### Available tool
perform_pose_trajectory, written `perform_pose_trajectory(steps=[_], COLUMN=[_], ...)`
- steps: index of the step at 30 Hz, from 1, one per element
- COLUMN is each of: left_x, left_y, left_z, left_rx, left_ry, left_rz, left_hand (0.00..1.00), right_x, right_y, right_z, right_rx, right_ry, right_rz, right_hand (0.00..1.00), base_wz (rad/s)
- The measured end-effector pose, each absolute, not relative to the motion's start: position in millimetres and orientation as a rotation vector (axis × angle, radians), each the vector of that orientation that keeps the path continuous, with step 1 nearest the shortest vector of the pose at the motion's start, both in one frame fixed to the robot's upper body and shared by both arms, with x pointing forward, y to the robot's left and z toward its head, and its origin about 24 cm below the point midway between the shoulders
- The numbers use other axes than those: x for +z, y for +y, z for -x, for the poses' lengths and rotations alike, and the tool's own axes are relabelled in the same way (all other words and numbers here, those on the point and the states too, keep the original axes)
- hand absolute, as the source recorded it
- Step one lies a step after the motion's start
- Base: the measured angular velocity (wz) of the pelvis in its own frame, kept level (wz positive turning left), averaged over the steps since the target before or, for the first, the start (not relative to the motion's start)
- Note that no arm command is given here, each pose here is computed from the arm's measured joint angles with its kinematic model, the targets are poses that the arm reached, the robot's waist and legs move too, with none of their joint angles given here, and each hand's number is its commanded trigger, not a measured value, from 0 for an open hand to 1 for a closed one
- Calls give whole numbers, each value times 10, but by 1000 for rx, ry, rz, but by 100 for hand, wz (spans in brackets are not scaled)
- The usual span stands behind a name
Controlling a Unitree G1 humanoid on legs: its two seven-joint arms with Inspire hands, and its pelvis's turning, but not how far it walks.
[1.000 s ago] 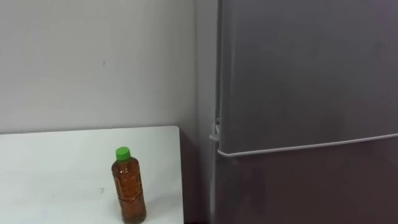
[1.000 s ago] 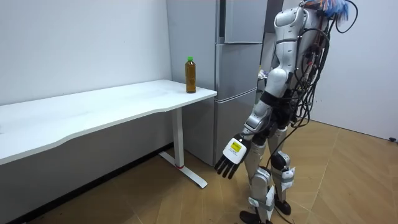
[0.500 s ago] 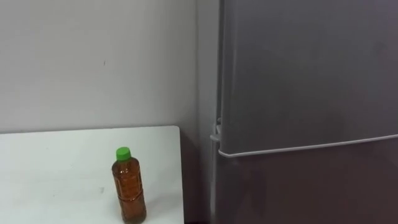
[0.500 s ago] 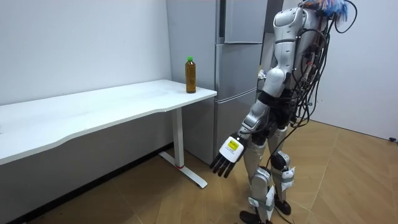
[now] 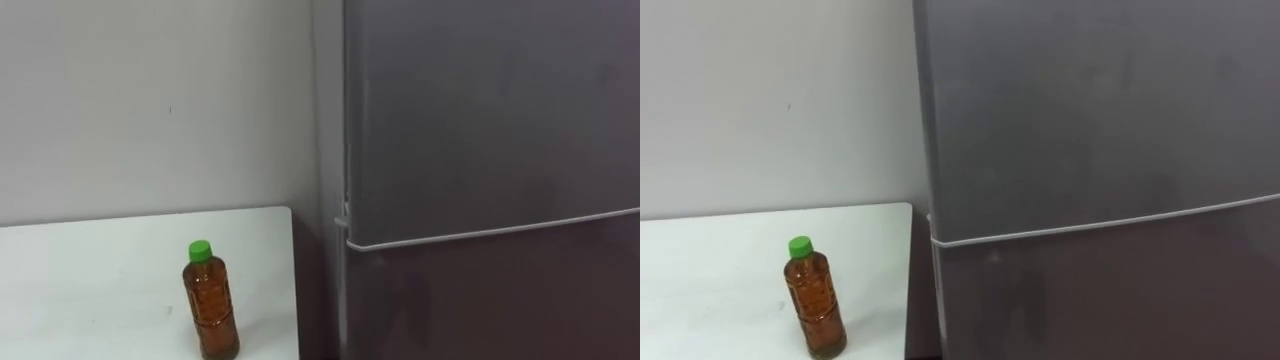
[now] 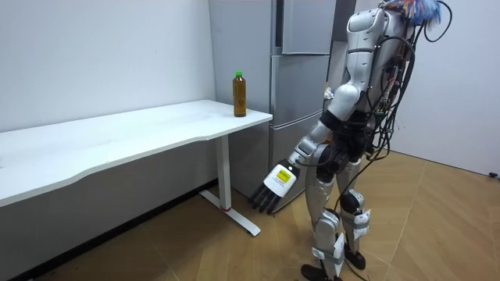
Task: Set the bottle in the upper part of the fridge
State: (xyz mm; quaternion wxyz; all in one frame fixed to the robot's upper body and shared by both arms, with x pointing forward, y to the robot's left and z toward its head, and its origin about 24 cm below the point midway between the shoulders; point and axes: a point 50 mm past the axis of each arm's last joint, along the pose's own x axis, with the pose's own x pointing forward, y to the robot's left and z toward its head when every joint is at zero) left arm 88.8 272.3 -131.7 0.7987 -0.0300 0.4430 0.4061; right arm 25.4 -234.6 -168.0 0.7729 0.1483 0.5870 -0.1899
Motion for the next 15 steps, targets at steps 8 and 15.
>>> perform_pose_trajectory(steps=[8, 15], left_x=[-1003, -638], left_y=[2799, 2813], left_z=[-1276, -1599], left_rx=[896, 871], left_ry=[716, 500], left_rz=[73, 91], left_hand=[0, 0], right_x=[-1666, -1666], right_y=[-2375, -2376], right_z=[-286, -293], right_rx=[-364, -372], right_ry=[1266, 1261], right_rz=[-260, -268], right_hand=[0, 0], base_wz=[-3, 1])
